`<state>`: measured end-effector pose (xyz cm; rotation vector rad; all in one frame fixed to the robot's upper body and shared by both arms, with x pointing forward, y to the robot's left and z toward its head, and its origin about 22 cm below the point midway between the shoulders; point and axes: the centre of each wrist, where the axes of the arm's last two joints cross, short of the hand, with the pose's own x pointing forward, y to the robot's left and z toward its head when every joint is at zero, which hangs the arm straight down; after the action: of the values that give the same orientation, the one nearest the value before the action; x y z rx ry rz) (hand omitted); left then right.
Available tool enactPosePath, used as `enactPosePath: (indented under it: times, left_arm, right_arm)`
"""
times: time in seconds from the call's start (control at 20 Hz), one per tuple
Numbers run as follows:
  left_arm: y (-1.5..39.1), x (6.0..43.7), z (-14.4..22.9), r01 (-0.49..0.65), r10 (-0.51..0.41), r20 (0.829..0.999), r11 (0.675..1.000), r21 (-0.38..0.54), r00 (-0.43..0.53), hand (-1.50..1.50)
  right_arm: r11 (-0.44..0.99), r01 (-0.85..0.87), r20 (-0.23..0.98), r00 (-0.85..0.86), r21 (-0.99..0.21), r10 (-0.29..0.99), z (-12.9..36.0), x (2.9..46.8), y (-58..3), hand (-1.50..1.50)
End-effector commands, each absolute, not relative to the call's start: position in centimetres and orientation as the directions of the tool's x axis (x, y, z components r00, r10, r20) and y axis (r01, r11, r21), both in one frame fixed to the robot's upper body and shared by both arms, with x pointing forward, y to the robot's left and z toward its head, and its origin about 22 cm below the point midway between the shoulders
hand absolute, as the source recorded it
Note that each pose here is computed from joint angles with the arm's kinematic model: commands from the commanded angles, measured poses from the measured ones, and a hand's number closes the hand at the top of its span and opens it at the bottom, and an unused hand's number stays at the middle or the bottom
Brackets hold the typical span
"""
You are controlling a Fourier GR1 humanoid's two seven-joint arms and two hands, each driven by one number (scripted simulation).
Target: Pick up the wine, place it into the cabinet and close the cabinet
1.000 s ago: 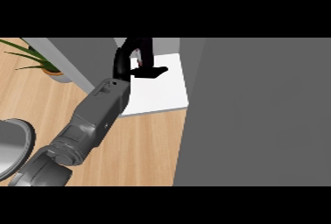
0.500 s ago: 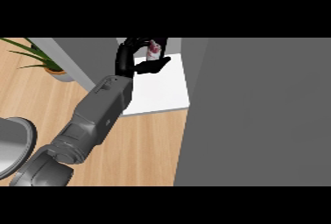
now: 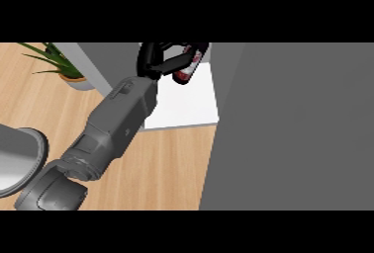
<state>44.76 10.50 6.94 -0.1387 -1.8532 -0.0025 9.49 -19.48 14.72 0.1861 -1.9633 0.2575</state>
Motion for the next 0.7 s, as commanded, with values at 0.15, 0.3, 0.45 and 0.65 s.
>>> enactPosePath:
  times: [0.15,0.3,0.45,0.65]
  left_arm:
    - [8.9,44.3,6.7,0.171,0.159,0.953,0.978,-0.117,-0.258,-1.5]
    - [9.1,43.5,4.9,0.201,0.182,0.952,0.971,-0.134,-0.247,-1.5]
    - [8.3,43.9,6.4,0.215,0.187,0.953,0.967,-0.135,-0.24,-1.5]
    - [8.5,43.5,6.0,0.24,0.222,0.946,0.957,-0.166,-0.234,-1.5]
  right_arm:
    - [0.966,-0.258,0.926,-0.36,0.017,-0.112,18.9,6.2,-19.9,-1.5]
    - [0.968,-0.251,0.925,-0.367,-0.002,-0.093,18.5,6.5,-20.4,-1.5]
    - [0.971,-0.237,0.928,-0.364,-0.009,-0.08,18.2,6.5,-20.1,-1.5]
    - [0.978,-0.207,0.922,-0.379,-0.007,-0.074,19.2,5.9,-20.6,-1.5]
